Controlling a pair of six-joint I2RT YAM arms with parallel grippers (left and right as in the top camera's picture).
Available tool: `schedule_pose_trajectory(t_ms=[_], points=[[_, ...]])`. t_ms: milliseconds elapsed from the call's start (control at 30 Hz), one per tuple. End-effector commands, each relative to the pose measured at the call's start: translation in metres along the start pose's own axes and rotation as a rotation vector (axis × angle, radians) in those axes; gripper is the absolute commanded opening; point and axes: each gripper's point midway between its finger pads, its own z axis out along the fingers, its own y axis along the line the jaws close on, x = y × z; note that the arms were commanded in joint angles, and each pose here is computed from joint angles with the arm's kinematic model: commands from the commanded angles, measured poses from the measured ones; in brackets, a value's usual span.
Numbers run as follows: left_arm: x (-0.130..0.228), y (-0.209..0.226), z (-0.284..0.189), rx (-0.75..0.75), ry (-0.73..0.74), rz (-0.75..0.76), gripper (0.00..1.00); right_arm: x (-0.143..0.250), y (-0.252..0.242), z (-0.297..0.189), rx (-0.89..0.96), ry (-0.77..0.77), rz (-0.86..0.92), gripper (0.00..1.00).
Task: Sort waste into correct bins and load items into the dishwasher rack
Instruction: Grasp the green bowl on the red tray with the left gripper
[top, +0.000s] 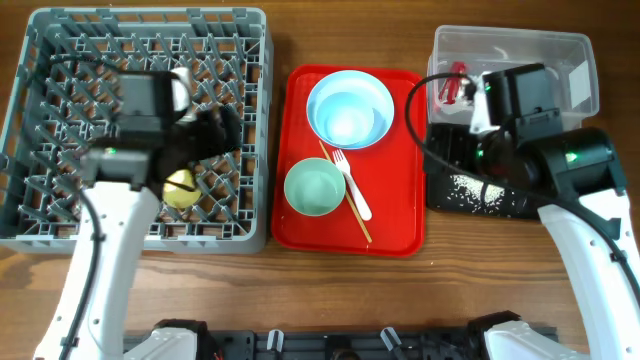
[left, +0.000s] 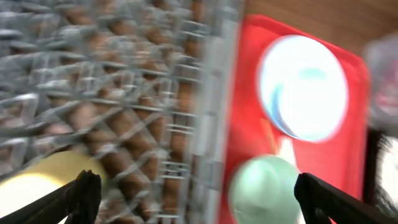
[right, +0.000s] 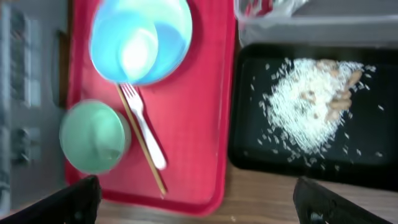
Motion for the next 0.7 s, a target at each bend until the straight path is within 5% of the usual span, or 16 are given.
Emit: schedule_pose_trajectory(t_ms=[0,300,500,667], points=[[0.007,-0.063,-0.001,0.169,0.001,0.073,1.0,-0.014,-0.012,-0.004,-0.057,-0.029,0.11,1.0],[0.077,-0.136,0.064,0.133,0.143,0.332,0.95,-0.017,-0.074,-0.009,0.025,-0.034,0.338,1.0],[0.144,-0.137,0.132,0.042,0.34,0.427,0.94,-0.012,-0.078,-0.001,0.036,0.011,0.343,1.0],[0.175,-0.124,0.16,-0.014,0.438,0.45,0.77,-0.011,-0.079,0.003,0.039,0.028,0.345,1.0]])
